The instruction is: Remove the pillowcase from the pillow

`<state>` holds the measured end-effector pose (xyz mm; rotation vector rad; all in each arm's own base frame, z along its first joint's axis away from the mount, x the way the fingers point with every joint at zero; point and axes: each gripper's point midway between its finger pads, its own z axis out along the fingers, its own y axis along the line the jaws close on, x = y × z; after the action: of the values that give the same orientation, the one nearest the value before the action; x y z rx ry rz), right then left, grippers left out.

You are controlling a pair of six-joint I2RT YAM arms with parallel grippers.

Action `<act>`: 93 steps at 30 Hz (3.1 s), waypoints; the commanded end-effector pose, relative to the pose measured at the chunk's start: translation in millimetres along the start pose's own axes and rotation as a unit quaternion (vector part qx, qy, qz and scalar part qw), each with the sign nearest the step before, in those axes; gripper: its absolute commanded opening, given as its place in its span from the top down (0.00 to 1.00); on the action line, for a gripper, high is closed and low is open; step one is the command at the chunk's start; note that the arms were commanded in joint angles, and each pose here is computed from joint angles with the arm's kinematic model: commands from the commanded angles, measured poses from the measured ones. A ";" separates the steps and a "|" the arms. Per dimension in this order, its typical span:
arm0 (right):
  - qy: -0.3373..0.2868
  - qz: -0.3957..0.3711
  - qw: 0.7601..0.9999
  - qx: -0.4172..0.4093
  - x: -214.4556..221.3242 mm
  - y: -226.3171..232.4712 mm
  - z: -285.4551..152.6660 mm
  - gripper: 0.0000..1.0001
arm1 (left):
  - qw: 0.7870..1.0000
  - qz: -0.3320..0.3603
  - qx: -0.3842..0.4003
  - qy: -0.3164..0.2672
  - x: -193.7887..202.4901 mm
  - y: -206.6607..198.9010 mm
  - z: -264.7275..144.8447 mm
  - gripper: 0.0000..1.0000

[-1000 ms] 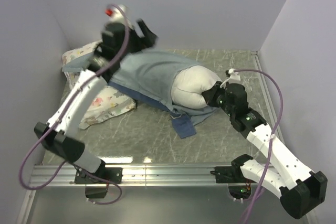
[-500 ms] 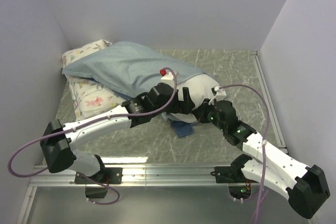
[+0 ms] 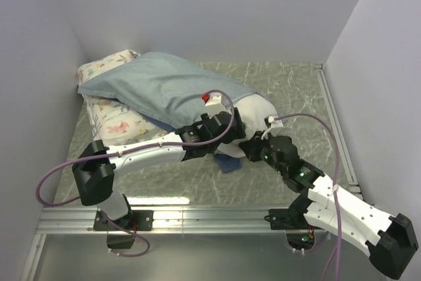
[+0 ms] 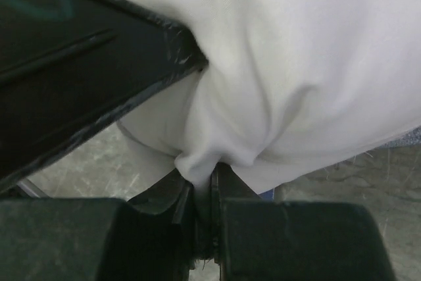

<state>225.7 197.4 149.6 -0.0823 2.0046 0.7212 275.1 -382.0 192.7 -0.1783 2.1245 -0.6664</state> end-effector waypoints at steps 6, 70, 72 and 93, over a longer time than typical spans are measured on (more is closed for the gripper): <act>-0.023 -0.024 0.997 -0.066 -27.9 38.6 -16.2 0.74 | 1.000 0.002 0.013 -0.011 -8.4 -17.5 12.3 1.00; -0.171 0.157 0.972 0.027 -206.7 -62.6 -63.6 0.24 | 0.931 -0.056 0.101 -0.347 -331.1 -57.3 -236.4 0.99; -0.193 0.149 0.969 0.028 -213.9 -56.7 -78.8 0.22 | 0.928 -0.059 0.100 -0.354 -344.6 -58.0 -230.3 0.99; -0.214 0.077 0.974 0.024 -241.7 -39.7 -20.1 0.19 | 0.925 -0.062 0.101 -0.360 -386.6 -47.3 -204.5 1.00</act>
<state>328.3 117.6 306.1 0.1971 1.7382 0.8357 360.8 -226.2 502.3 -0.3041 1.5934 -0.6007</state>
